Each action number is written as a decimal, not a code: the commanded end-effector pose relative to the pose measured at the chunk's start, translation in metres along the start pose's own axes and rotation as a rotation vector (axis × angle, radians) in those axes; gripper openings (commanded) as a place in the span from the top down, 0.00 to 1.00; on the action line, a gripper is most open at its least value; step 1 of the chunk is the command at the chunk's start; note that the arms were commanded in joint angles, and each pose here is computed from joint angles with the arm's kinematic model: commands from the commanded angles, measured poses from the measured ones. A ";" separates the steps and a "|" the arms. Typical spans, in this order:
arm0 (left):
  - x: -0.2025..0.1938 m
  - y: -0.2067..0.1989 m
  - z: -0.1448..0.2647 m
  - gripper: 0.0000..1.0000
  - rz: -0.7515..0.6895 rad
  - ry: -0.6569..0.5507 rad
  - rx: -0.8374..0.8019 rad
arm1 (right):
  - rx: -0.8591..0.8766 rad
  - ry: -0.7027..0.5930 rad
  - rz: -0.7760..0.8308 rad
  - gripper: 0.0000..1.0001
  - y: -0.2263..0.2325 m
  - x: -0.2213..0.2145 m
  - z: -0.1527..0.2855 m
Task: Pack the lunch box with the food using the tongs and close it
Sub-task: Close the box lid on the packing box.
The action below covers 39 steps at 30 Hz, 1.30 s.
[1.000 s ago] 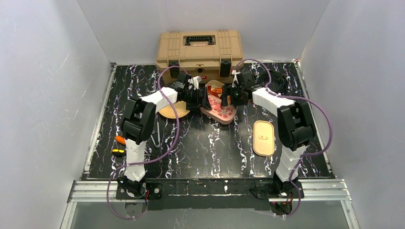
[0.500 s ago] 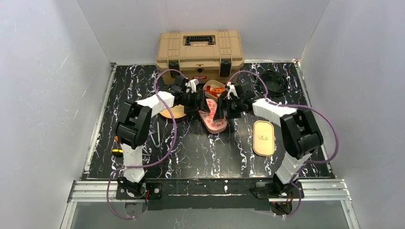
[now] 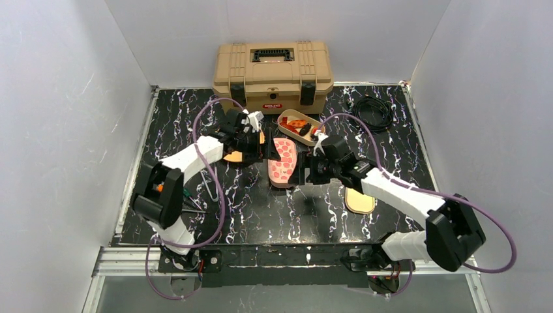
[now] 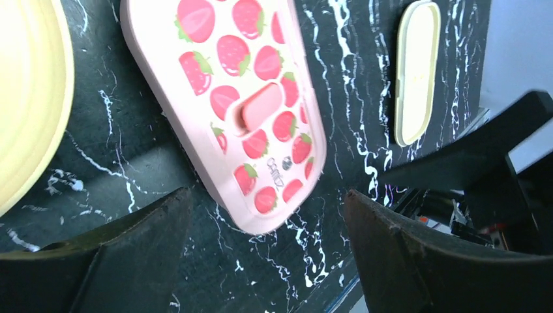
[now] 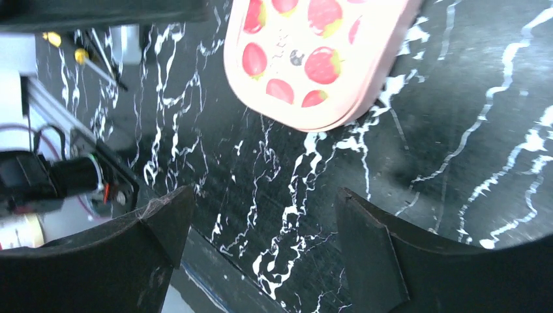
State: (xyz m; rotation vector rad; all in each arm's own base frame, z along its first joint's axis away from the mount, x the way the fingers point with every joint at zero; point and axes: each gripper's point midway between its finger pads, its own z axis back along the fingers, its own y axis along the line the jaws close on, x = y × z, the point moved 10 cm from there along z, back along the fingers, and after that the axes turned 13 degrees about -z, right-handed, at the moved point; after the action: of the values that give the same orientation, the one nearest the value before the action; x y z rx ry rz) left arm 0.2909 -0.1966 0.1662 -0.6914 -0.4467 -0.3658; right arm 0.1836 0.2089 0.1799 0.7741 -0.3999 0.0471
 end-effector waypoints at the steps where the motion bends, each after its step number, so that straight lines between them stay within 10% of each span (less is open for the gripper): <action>1: -0.002 -0.011 0.028 0.19 -0.084 -0.042 0.049 | -0.068 -0.147 -0.085 0.13 0.000 0.007 0.015; 21: -0.002 0.008 -0.023 0.73 0.103 0.076 -0.007 | -0.082 -0.226 -0.165 0.23 -0.006 0.007 0.009; 32: -0.003 0.009 -0.019 0.68 0.130 0.085 -0.013 | -0.111 -0.219 -0.149 0.24 -0.007 0.004 0.016; 39: -0.001 0.009 -0.014 0.88 0.158 0.067 -0.062 | -0.114 -0.226 -0.154 0.24 -0.008 0.003 0.018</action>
State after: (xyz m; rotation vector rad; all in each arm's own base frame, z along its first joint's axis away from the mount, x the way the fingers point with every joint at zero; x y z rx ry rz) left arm 0.3024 -0.2016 0.1440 -0.7009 -0.3338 -0.2601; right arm 0.1819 0.1930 0.1785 0.6890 -0.5081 -0.2011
